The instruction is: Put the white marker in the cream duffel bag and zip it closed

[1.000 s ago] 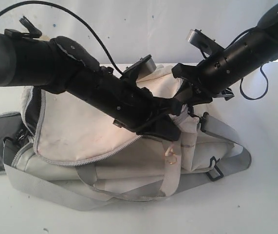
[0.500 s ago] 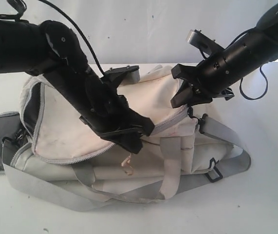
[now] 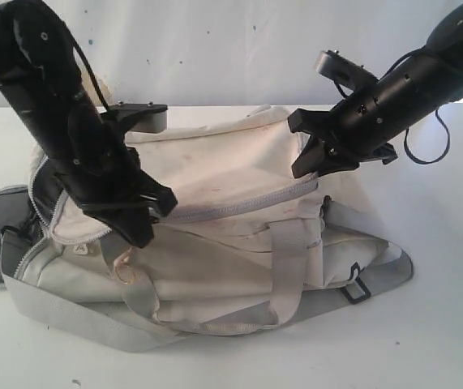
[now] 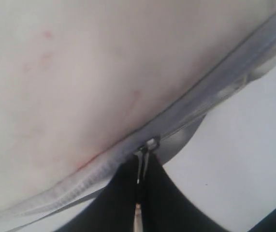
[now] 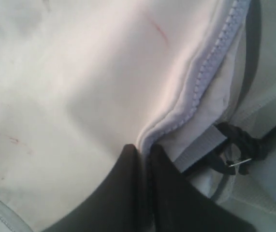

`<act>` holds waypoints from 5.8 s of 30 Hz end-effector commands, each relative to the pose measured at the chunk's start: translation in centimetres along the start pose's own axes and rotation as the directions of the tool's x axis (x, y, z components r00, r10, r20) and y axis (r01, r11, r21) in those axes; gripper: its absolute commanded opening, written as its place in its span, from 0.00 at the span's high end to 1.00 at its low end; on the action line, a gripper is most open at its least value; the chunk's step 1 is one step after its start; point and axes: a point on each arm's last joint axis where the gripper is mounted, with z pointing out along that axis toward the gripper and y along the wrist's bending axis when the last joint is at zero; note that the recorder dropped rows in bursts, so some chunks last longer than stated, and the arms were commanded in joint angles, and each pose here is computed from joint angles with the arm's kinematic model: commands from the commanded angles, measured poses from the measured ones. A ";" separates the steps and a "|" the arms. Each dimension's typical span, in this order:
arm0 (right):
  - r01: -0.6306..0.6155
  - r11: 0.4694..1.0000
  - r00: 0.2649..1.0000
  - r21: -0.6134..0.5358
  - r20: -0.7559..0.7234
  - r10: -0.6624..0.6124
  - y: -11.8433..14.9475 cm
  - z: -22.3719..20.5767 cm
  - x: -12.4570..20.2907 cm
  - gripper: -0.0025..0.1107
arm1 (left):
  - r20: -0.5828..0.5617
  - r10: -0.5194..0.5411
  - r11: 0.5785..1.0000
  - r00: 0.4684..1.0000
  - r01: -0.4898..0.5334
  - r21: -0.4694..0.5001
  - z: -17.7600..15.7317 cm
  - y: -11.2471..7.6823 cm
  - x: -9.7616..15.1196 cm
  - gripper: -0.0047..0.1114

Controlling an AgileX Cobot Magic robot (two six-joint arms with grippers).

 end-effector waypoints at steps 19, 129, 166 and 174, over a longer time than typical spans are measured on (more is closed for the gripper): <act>-0.068 0.992 0.994 0.103 0.094 0.058 -3.1 -1.8 -0.7 0.98 | 0.080 -0.258 0.932 0.963 0.270 -0.242 -7.1 11.4 5.1 0.96; 0.890 0.456 0.446 0.029 0.157 -0.881 20.7 8.4 4.9 0.98 | 0.190 -0.235 0.966 0.953 0.207 0.157 -6.8 6.8 5.7 0.82; 0.888 0.457 0.444 0.050 0.168 -0.880 20.7 8.4 4.7 0.98 | 0.336 -0.100 0.988 0.937 0.055 0.141 -2.7 6.5 8.1 0.96; 0.880 0.467 0.464 0.083 0.058 -0.884 19.6 8.5 4.9 0.98 | 0.212 -0.255 0.960 0.943 0.221 0.172 -7.3 5.7 9.2 0.96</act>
